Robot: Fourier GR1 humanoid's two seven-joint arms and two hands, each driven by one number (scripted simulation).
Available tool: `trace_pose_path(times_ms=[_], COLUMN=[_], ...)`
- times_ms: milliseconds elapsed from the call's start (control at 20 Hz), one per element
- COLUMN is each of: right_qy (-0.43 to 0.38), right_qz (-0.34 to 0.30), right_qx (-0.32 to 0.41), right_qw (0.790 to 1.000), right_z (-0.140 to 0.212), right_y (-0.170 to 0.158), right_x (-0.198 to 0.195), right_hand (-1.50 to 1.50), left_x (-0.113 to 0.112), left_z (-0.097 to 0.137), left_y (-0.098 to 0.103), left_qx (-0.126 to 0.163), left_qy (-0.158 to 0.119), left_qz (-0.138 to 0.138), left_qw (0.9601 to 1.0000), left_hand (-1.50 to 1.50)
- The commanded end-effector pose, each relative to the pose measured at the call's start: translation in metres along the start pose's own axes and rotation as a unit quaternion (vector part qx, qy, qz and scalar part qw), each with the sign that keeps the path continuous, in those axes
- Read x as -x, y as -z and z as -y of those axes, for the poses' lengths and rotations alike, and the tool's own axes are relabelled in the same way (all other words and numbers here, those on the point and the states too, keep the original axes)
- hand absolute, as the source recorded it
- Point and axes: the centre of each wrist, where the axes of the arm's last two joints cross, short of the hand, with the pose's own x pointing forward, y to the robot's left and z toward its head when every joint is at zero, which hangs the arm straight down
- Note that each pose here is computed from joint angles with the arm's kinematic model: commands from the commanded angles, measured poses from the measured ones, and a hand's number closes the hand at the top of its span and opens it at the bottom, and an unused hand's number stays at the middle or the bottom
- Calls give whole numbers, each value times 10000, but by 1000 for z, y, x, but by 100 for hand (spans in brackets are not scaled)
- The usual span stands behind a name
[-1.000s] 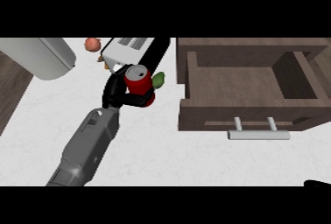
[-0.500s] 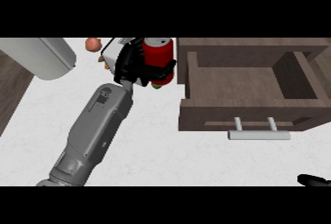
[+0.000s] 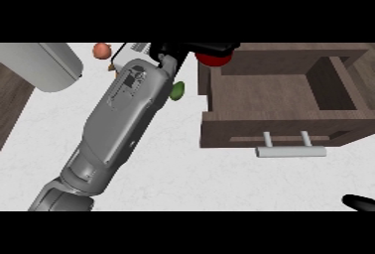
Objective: Pick up the can, place it into the drawer and close the drawer
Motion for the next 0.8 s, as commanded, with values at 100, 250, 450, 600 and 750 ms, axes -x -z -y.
trace_pose_path(times_ms=[100, 250, 450, 600, 750], right_qy=[72, -3, 80, 22, 128], right_qz=[34, 15, 101, 95, 119], right_qx=[-5, 35, -57, -123, -155], right_qw=[10000, 10000, 9999, 9999, 9997], right_z=[-3, -4, -2, -7, -12], right_y=[-10, 3, 7, 9, 1], right_x=[-15, 4, -3, -6, -19], right_hand=[-150, -150, -150, -150, -150], left_x=[-53, -47, -47, -56, -56], left_z=[33, 40, 46, 50, 59], left_y=[13, 17, 28, 36, 36], left_qx=[55, 146, 17, 94, -169], left_qy=[137, 140, 351, 382, 588], left_qz=[-135, -239, -303, -344, -271], left_qw=[9998, 9995, 9989, 9986, 9978], left_hand=[150, 150, 150, 150, 150])
